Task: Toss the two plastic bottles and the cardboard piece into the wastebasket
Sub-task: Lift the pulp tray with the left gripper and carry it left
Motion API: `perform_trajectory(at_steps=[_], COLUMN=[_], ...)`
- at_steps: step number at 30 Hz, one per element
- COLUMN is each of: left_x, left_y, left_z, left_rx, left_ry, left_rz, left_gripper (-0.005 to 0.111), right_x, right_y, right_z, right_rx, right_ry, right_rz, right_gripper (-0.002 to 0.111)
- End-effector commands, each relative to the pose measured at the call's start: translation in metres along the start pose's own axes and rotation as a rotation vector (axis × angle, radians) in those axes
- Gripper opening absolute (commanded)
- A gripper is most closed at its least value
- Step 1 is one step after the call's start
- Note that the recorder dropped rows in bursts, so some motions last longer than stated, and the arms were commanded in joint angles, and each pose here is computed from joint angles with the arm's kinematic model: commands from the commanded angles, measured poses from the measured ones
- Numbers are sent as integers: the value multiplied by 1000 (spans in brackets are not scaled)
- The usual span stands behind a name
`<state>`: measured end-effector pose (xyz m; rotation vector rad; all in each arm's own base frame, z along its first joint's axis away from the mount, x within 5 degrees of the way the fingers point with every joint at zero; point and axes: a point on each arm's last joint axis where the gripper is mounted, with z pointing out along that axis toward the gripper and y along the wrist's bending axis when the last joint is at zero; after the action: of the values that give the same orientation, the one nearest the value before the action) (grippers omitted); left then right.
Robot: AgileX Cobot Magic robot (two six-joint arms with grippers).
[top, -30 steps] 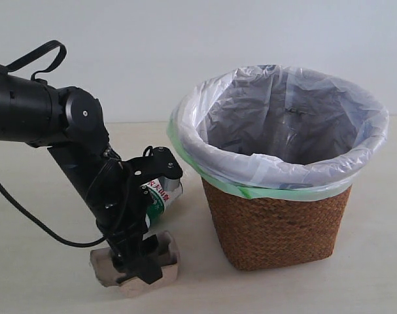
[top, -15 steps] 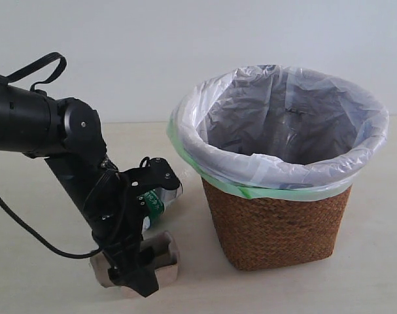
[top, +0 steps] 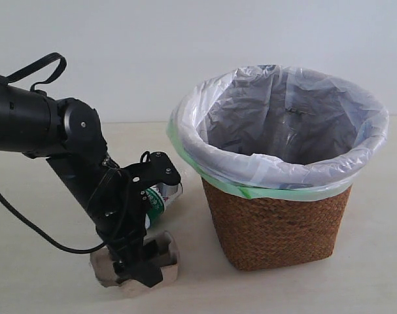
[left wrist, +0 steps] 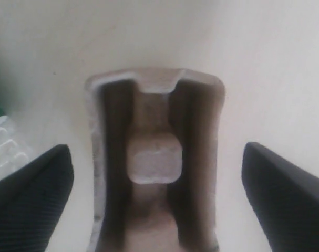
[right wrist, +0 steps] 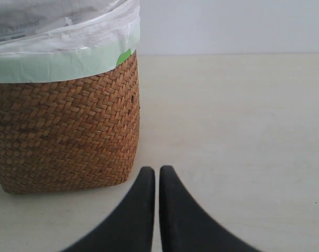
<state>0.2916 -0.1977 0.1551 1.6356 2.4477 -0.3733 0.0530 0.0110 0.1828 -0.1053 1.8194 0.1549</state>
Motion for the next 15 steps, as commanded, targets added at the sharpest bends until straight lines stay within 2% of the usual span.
perform_trajectory(at_steps=[1,15], left_x=[1,3], left_y=[-3,-2], left_z=[2,10], left_rx=[4,2], left_ry=[-3,-13], left_rz=[-12,-38], left_gripper=[81,81], right_x=[-1,-1], right_y=[0,0], right_z=[0,0], right_rx=[7,7], right_ry=[-12,-12], right_rz=[-8,-8], right_gripper=[0,0])
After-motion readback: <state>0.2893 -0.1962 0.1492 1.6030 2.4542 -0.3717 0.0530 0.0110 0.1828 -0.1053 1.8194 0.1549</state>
